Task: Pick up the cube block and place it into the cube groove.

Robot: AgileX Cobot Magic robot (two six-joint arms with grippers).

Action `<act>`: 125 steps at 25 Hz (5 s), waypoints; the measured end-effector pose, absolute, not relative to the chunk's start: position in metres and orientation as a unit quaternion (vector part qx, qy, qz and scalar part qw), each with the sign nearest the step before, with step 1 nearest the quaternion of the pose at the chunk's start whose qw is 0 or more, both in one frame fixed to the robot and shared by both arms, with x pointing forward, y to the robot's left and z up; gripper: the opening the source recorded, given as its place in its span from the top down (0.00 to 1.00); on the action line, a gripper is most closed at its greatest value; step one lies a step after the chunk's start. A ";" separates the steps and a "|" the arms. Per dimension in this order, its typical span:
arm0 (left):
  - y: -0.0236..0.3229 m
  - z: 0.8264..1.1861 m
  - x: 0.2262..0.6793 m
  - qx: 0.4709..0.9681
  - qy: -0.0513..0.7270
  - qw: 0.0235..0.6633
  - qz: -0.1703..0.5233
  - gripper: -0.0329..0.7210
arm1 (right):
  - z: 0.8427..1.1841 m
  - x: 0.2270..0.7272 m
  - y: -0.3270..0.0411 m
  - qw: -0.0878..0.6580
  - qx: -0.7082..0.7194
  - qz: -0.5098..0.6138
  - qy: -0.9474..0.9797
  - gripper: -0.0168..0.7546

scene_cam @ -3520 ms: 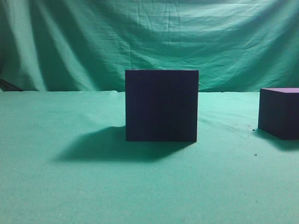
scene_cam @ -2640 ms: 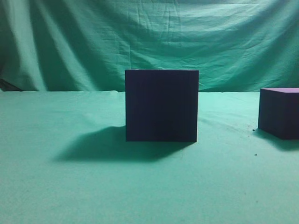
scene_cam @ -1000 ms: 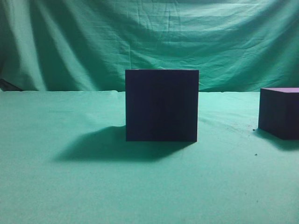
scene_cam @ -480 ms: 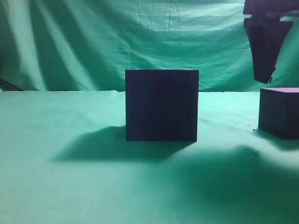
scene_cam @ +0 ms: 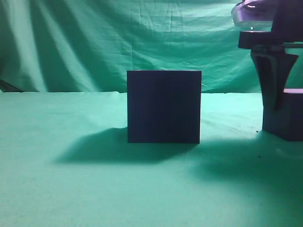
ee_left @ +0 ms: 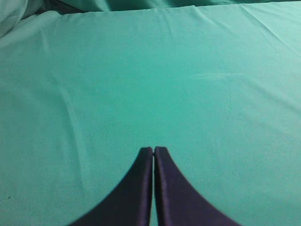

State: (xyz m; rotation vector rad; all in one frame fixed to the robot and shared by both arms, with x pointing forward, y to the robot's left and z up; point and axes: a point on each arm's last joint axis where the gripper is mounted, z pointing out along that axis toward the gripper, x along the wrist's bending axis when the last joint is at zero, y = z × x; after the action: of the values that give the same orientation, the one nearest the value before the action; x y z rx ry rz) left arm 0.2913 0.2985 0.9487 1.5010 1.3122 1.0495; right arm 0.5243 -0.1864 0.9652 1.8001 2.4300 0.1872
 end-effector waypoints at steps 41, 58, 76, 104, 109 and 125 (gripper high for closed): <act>0.298 0.949 0.291 0.602 0.526 0.430 0.421 0.96 | 1.062 0.516 -0.045 0.026 0.636 0.113 0.763 0.43; 0.298 0.949 0.291 0.602 0.526 0.430 0.421 0.96 | 1.039 0.522 -0.040 0.019 0.639 0.074 0.766 0.43; 0.298 0.949 0.291 0.602 0.526 0.430 0.421 0.96 | 1.047 0.524 -0.039 0.027 0.614 0.084 0.784 0.23; 0.298 0.949 0.291 0.602 0.526 0.430 0.421 0.96 | 1.154 0.359 -0.204 0.124 0.562 0.256 0.777 0.98; 0.298 0.949 0.291 0.602 0.526 0.430 0.421 0.96 | 1.141 0.329 -0.231 0.144 0.527 0.312 0.778 0.98; 0.298 0.949 0.291 0.602 0.526 0.430 0.421 0.96 | 1.140 0.280 -0.269 0.220 0.365 0.410 0.806 0.98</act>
State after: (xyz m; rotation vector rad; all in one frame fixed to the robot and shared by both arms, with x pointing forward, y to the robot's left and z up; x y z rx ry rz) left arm 0.2913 0.2985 0.9487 1.5010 1.3122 1.0495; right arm 0.2800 -0.2694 1.1405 1.0099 2.2302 1.1331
